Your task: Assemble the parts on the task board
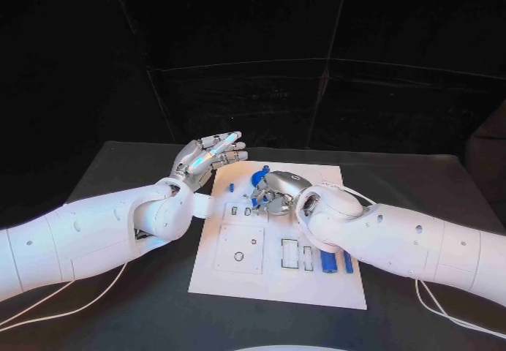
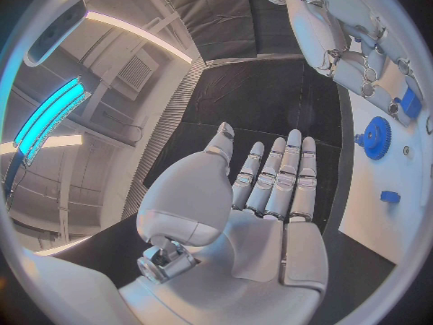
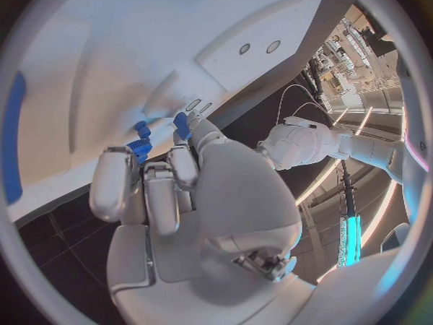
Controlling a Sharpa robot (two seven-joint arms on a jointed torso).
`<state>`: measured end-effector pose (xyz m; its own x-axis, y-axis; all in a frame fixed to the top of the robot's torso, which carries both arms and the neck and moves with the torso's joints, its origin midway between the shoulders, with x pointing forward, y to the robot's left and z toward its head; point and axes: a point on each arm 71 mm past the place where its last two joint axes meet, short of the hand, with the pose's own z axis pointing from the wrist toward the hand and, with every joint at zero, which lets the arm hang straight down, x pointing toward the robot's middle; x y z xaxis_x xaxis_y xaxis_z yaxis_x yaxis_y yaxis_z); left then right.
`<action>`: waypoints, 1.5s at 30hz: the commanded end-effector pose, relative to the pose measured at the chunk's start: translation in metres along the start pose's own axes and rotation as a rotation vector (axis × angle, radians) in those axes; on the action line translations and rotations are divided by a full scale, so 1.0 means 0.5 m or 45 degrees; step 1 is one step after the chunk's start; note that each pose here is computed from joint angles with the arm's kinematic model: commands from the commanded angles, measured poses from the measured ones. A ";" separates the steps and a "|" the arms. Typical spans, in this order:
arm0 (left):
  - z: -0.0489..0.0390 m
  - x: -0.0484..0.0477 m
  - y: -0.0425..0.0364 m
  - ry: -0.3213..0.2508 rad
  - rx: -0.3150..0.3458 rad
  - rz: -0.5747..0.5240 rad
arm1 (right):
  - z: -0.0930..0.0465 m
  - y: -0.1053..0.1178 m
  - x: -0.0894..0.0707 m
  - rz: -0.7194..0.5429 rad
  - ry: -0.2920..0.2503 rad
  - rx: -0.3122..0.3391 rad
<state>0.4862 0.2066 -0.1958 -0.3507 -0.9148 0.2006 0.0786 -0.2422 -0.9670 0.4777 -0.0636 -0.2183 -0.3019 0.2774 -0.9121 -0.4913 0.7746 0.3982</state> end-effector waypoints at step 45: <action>0.001 -0.001 -0.003 0.001 0.008 -0.001 | -0.008 -0.011 0.033 -0.056 0.156 0.042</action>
<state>0.4866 0.2076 -0.1961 -0.3477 -0.9159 0.2007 0.0771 -0.2413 -0.9674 0.4748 -0.0633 -0.2238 -0.3312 0.2232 -0.9168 -0.4992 0.7831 0.3710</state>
